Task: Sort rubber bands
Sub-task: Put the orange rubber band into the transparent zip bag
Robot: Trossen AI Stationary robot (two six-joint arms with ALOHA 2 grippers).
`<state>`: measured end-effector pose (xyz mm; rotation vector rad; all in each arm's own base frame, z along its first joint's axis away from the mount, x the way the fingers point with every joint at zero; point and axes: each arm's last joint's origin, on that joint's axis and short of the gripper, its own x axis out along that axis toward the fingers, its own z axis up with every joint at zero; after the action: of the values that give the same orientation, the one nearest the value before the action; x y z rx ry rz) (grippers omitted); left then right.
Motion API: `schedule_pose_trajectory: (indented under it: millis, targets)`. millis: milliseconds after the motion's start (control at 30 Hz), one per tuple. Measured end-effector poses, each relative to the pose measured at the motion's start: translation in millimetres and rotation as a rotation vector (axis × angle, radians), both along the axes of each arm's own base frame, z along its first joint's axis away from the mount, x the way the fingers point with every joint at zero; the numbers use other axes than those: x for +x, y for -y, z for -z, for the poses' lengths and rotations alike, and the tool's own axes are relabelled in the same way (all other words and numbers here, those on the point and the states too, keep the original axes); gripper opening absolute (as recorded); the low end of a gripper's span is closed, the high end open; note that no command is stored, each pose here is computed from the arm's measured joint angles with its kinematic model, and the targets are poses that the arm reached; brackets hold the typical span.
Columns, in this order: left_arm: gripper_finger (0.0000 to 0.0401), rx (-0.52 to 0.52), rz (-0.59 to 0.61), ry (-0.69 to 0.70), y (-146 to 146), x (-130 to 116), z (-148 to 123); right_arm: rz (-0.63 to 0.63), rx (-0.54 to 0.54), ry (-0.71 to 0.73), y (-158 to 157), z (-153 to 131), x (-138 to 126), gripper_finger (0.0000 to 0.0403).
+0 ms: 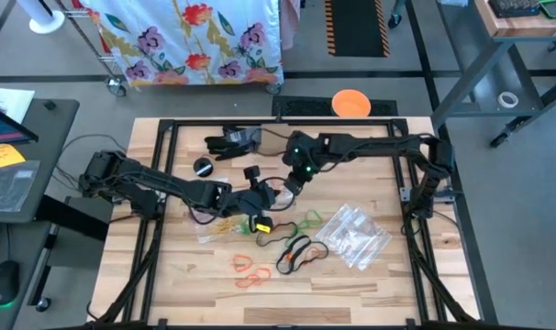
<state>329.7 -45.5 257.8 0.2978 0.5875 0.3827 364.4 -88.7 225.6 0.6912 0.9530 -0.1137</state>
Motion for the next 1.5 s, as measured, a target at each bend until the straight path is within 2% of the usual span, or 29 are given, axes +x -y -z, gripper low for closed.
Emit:
schedule_pose_trajectory:
  millis: [133, 300, 400, 567, 867, 1100, 1300, 1500]
  targets:
    - [0.0000, -0.015, -0.026, -0.021, -3, -1, 3, 0.020, -0.006, -0.002, 6, 0, -1, 0.0000]
    - [0.0000, -0.029, -0.061, -0.016, -10, -1, 3, -0.017, -0.001, -0.002, -9, 0, 2, 0.0000]
    - [0.0000, -0.020, -0.042, 0.021, -9, 2, -1, -0.039, -0.001, -0.001, -17, 0, 4, 0.0000]
    - [0.0000, -0.053, 0.064, 0.089, -4, 7, -8, -0.042, 0.002, 0.004, -18, 0, 5, 0.0000]
    - [0.0000, -0.065, 0.054, 0.086, -7, 7, -7, -0.060, 0.008, 0.002, -24, 0, 5, 0.0000]
    - [0.0000, -0.110, -0.017, 0.015, -17, 3, 1, -0.061, 0.021, -0.022, -26, -2, 4, 0.0000]
    - [0.0000, -0.095, -0.121, -0.027, -24, -2, 6, -0.058, 0.016, -0.018, -26, -6, 5, 0.0000]
    - [0.0000, -0.165, -0.016, -0.050, -21, -1, 7, -0.054, 0.015, -0.017, -24, -6, 5, 0.0000]
